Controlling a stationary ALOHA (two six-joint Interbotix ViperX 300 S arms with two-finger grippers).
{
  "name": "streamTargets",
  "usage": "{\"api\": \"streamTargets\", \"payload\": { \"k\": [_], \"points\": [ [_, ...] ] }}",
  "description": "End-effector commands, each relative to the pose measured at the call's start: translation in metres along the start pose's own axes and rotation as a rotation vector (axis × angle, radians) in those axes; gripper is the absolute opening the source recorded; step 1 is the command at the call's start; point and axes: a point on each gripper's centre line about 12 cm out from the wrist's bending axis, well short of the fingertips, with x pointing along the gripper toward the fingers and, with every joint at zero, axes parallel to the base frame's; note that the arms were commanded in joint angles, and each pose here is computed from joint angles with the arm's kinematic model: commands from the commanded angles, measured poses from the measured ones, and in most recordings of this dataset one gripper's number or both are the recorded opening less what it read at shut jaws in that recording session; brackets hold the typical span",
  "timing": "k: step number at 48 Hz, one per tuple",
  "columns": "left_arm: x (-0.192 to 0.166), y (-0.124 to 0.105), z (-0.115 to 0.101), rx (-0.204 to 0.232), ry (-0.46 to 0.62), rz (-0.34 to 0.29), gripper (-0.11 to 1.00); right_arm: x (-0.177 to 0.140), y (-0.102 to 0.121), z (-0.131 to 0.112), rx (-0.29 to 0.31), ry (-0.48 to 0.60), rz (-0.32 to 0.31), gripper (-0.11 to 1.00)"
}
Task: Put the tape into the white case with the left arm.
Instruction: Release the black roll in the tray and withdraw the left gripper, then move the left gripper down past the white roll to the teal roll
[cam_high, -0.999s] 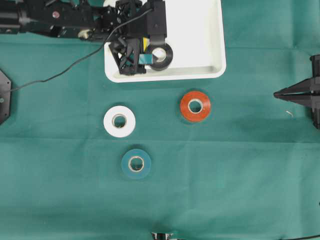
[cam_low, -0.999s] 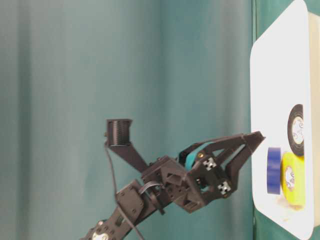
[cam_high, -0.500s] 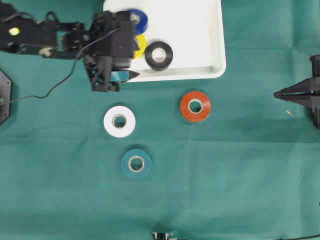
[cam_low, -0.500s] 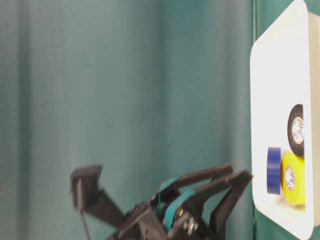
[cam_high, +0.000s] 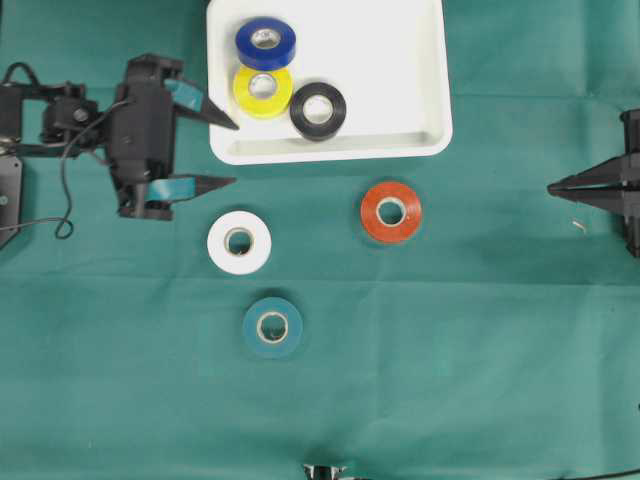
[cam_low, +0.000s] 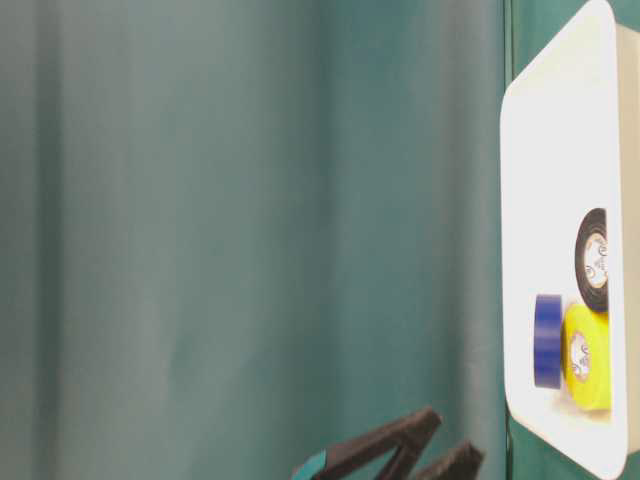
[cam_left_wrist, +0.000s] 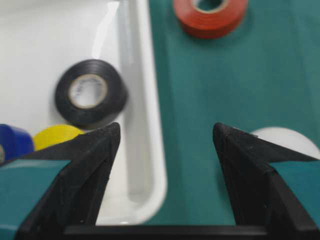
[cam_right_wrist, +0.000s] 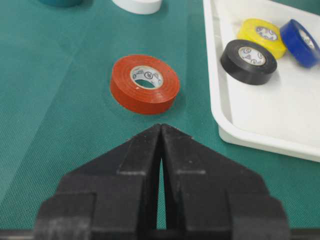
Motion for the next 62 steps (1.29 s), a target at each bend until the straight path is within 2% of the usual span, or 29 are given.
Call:
{"api": "streamTargets", "payload": {
  "k": [1, 10, 19, 33, 42, 62],
  "points": [
    [-0.009, -0.005, 0.008, 0.005, -0.044, -0.009, 0.75, 0.000, 0.000, -0.002, -0.004, 0.005, 0.002, -0.09],
    [-0.022, -0.012, 0.000, 0.013, -0.060, -0.021, 0.75, 0.000, 0.000, -0.001, -0.004, 0.002, 0.002, -0.09],
    [-0.040, -0.015, -0.018, 0.013, -0.069, -0.019, 0.75, 0.000, 0.000, -0.001, -0.004, 0.004, 0.002, -0.09],
    [-0.067, -0.019, -0.041, -0.008, -0.114, -0.011, 0.75, 0.000, 0.000, -0.002, -0.004, 0.005, 0.002, -0.09],
    [-0.074, -0.019, -0.044, -0.028, -0.138, -0.007, 0.74, 0.000, 0.000, -0.002, -0.004, 0.005, 0.002, -0.09],
    [-0.068, -0.025, -0.043, -0.016, -0.123, -0.033, 0.74, 0.000, 0.000, -0.001, -0.004, 0.004, 0.002, -0.09]
  ]
}}
